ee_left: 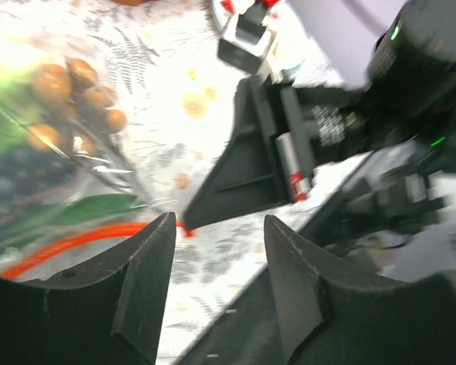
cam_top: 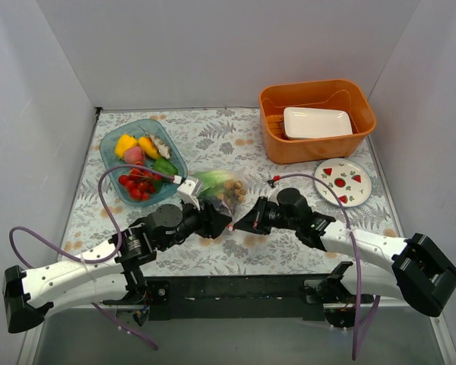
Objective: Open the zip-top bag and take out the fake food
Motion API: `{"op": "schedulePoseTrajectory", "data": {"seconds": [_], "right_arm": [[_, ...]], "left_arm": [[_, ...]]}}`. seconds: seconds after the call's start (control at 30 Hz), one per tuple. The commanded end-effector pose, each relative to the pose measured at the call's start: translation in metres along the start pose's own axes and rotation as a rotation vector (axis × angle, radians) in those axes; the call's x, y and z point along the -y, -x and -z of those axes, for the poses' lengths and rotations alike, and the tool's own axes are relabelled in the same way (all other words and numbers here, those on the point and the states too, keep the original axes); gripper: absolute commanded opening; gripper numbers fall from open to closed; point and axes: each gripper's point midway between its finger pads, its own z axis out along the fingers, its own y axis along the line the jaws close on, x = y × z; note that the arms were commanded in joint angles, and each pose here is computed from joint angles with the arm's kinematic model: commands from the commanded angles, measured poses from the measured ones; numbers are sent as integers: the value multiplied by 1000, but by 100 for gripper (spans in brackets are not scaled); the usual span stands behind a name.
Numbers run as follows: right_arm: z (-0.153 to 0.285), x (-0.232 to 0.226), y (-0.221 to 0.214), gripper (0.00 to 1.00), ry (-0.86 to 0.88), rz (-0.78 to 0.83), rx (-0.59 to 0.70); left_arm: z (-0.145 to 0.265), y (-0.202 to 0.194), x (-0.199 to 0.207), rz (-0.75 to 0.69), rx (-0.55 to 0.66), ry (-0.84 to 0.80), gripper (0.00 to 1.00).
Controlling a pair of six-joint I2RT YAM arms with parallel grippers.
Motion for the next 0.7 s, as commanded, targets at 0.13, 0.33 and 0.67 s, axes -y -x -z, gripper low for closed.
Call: {"op": "schedulePoseTrajectory", "data": {"seconds": [0.13, 0.33, 0.67], "right_arm": [[16, 14, 24, 1, -162, -44, 27], [19, -8, 34, 1, -203, -114, 23], [10, -36, 39, 1, -279, -251, -55]], "left_arm": [[-10, 8, -16, -501, 137, 17, 50], [-20, -12, -24, -621, 193, 108, 42], [-18, -5, -25, -701, 347, 133, 43]]}}
